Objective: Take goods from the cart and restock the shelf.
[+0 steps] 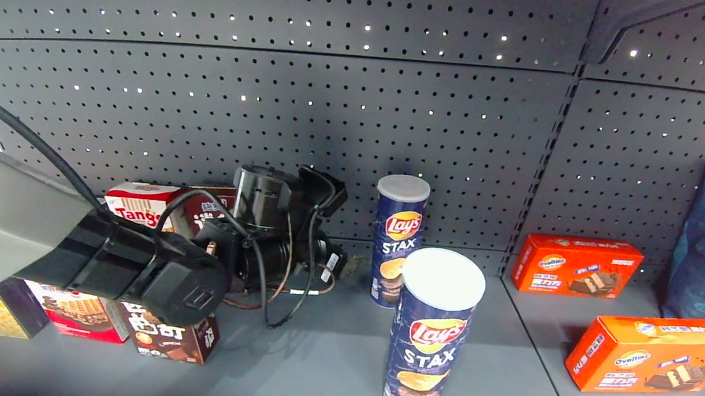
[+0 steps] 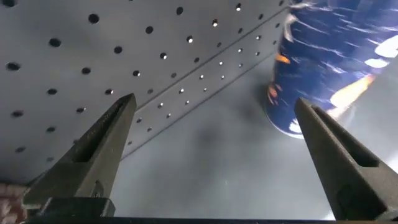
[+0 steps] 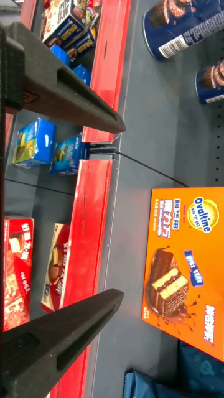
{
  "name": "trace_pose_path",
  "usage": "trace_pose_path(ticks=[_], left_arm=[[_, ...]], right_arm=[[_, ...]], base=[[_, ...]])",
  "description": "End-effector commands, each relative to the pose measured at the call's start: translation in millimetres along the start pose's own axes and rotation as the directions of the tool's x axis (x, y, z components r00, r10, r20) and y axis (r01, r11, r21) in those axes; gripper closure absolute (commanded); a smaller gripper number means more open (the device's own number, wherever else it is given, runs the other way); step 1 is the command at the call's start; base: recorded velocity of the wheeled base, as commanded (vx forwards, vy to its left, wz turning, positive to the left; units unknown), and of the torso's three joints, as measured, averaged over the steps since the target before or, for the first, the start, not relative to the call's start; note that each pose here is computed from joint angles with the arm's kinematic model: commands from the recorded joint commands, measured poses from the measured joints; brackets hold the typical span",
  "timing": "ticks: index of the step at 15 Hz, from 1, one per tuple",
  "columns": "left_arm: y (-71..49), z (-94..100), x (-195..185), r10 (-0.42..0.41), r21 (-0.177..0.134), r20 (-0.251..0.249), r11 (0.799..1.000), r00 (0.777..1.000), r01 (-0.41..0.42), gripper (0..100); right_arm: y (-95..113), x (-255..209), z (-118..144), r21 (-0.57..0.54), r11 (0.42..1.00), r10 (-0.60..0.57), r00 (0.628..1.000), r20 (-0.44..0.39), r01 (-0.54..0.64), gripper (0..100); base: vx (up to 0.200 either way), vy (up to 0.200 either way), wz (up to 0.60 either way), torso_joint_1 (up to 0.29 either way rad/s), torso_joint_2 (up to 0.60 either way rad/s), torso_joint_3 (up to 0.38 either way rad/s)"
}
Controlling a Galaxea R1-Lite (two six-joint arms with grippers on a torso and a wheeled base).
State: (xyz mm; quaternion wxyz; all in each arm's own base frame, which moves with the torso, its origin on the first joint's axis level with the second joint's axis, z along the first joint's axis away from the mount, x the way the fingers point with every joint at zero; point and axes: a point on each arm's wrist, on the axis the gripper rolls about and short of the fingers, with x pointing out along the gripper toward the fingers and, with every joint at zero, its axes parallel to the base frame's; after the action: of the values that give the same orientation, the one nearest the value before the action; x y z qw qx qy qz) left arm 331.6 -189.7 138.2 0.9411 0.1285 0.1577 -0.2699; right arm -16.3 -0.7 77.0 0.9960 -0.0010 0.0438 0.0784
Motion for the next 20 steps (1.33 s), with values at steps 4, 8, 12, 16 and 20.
trace_pose_path(ticks=[4,8,12,16,20], left_arm=[[-0.7,-7.2,18.1,0.002,0.000,-0.022,1.000,1.000,-0.002,0],[0.3,-9.0,21.5,0.004,-0.005,-0.025,1.000,1.000,-0.005,0],[-0.7,-7.6,25.9,0.003,-0.004,-0.019,1.000,1.000,-0.003,0],[-0.6,-7.0,27.8,0.003,-0.004,-0.016,1.000,1.000,-0.003,0],[5.9,5.7,19.0,0.019,-0.004,0.024,1.000,1.000,-0.019,0]], right_arm=[[0.0,0.1,0.1,-0.001,1.000,0.001,1.000,-0.001,-0.001,0],[0.0,0.1,0.1,0.001,1.000,0.001,1.000,-0.001,-0.001,0],[0.0,0.1,0.1,0.001,1.000,0.001,1.000,-0.001,-0.001,0],[0.0,0.1,0.1,-0.001,1.000,0.001,1.000,-0.001,-0.001,0],[0.0,0.1,0.1,0.001,1.000,0.001,1.000,-0.001,-0.001,0]], base=[[0.000,0.000,0.00,0.000,0.00,0.000],[0.000,0.000,0.00,0.000,0.00,0.000],[0.000,0.000,0.00,0.000,0.00,0.000],[0.000,0.000,0.00,0.000,0.00,0.000],[0.000,0.000,0.00,0.000,0.00,0.000]])
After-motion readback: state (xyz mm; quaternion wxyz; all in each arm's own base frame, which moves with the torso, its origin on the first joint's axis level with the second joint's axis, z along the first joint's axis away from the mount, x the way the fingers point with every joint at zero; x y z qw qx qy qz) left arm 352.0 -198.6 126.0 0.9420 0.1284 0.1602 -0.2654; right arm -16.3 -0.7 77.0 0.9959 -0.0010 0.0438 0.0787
